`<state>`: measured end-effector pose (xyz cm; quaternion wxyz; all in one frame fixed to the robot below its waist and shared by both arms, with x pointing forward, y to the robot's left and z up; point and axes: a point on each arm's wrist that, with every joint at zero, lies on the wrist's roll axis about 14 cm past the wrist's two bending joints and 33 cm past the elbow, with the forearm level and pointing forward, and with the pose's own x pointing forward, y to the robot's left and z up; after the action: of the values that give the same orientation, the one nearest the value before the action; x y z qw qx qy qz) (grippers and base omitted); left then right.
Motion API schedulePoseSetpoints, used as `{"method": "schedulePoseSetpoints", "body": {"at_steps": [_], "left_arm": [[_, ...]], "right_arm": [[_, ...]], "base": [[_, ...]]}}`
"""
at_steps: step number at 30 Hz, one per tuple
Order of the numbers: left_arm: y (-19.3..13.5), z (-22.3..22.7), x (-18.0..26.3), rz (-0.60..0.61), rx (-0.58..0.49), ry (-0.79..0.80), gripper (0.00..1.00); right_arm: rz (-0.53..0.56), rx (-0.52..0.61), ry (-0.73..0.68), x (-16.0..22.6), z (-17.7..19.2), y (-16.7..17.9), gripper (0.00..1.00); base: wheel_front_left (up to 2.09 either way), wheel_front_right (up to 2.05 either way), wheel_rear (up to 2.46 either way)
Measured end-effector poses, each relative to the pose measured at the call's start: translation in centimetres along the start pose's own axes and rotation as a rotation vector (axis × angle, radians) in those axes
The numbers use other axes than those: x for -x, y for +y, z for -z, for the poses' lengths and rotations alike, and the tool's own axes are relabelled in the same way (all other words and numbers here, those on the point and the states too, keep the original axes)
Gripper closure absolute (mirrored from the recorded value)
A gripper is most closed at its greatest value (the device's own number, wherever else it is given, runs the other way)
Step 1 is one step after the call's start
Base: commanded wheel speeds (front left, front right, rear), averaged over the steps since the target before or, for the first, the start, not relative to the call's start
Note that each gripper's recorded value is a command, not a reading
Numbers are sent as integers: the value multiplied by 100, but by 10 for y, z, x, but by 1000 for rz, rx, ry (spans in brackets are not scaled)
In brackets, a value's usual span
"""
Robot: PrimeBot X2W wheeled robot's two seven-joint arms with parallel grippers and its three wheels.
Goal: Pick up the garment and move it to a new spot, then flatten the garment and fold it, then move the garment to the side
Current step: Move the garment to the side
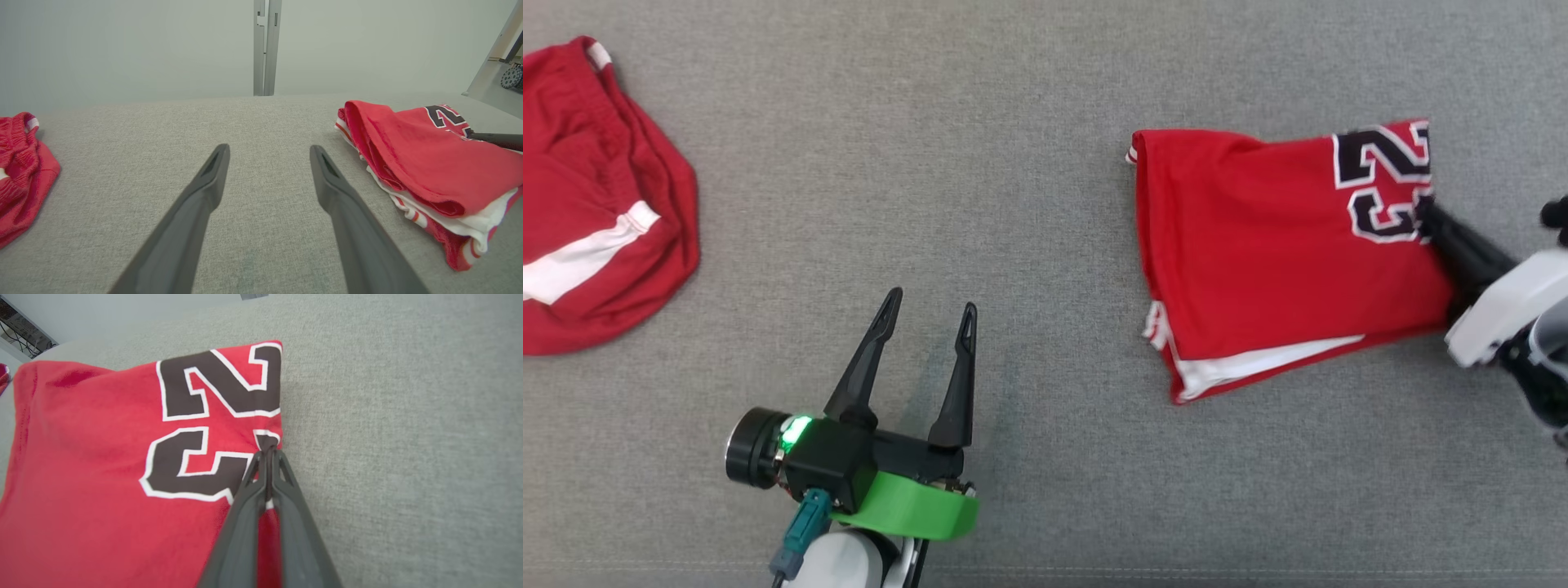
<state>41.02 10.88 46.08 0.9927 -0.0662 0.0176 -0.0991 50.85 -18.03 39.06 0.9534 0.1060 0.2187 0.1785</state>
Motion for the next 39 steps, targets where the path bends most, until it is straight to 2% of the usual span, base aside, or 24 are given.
{"method": "schedulePoseSetpoints", "body": {"at_steps": [6, 15, 25, 33, 34, 35, 36, 39], "left_arm": [[-7, 5, -18, 46, 2, -2, 0], [-23, 20, -52, 142, -29, -10, 0], [-30, 38, -81, 208, -50, -25, 0], [-37, 54, -89, 244, -35, -8, 0], [-37, 56, -89, 247, -33, -6, 0], [-38, 57, -90, 250, -32, -4, 0], [-38, 59, -90, 252, -31, -2, 0], [-40, 58, -91, 258, -34, -2, 0]], "right_arm": [[44, 102, -67, -16, -41, -32, 100], [239, 222, -136, -15, -89, -120, 100], [463, 313, -65, 28, -91, -213, 100], [592, 366, -92, 62, -113, -253, 100], [604, 370, -95, 64, -115, -256, 67], [614, 382, -98, 66, -117, -258, 51], [627, 392, -109, 67, -121, -261, 0], [638, 450, -150, 63, -138, -260, 0]], "base": [[0, 0, 0], [0, 0, 0], [0, 0, 0], [0, 0, 0], [0, 0, 0], [0, 0, 0], [0, 0, 0], [0, 0, 0]]}}
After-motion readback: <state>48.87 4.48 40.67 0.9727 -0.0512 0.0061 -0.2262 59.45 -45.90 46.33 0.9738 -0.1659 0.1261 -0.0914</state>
